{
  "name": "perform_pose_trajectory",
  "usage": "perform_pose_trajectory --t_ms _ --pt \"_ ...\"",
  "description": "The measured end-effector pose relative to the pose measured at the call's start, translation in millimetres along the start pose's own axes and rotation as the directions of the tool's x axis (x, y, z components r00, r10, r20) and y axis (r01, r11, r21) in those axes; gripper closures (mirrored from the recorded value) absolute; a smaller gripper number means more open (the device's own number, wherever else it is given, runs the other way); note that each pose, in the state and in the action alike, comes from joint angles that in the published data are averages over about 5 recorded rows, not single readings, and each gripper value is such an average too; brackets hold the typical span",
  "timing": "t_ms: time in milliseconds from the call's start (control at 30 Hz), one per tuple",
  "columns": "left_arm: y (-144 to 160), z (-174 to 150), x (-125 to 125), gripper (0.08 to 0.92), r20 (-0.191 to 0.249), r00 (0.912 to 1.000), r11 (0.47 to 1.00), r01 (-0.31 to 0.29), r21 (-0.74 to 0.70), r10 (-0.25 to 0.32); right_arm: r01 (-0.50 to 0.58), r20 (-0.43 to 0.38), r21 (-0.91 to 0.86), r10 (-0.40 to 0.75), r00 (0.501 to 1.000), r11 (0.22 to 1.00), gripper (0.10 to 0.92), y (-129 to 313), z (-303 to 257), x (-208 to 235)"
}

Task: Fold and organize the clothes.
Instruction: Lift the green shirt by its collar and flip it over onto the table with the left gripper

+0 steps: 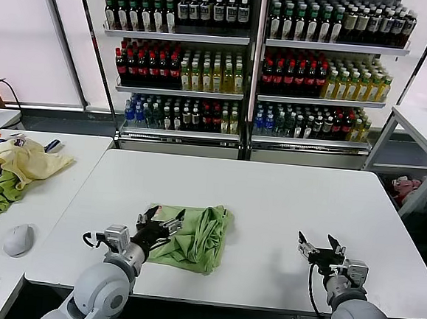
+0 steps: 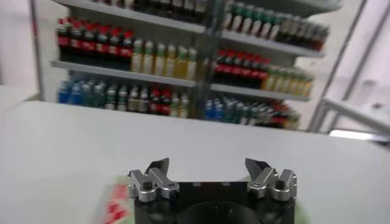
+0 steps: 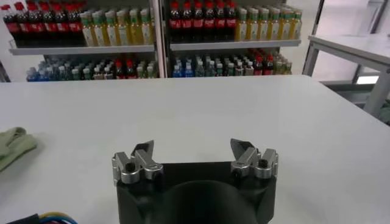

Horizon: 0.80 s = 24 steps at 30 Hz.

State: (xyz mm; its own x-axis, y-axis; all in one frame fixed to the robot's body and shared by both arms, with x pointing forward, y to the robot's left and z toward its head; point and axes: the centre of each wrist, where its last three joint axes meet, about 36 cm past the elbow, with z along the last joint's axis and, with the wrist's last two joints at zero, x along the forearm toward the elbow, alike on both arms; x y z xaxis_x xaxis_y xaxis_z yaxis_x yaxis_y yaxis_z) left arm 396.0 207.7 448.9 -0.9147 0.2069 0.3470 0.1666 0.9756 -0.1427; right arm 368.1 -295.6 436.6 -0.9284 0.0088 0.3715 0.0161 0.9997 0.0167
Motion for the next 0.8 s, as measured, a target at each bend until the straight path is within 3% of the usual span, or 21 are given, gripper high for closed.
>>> perform_pose_trajectory --t_ms 200,367,633,800 --pt "17 21 -15 0.177 -0.021 0.9945 0.993 0.101 -0.067 -0.103 -0.003 0.001 0.004 0.003 1.0 1.0 0.2 0 1 3" --pt "29 32 -23 0.177 -0.049 0.9872 0.985 0.146 -0.095 -0.152 -0.003 0.001 0.007 0.003 1.0 1.0 0.2 1 2 4" --pt "40 44 -27 0.193 -0.131 0.979 0.986 0.147 -0.078 -0.156 0.0 0.009 0.011 0.0 1.0 1.0 0.2 3 -1 6" --pt "42 48 -27 0.316 -0.156 0.9785 0.99 0.129 -0.054 -0.135 -0.004 0.013 0.011 0.004 1.0 1.0 0.2 2 -2 7"
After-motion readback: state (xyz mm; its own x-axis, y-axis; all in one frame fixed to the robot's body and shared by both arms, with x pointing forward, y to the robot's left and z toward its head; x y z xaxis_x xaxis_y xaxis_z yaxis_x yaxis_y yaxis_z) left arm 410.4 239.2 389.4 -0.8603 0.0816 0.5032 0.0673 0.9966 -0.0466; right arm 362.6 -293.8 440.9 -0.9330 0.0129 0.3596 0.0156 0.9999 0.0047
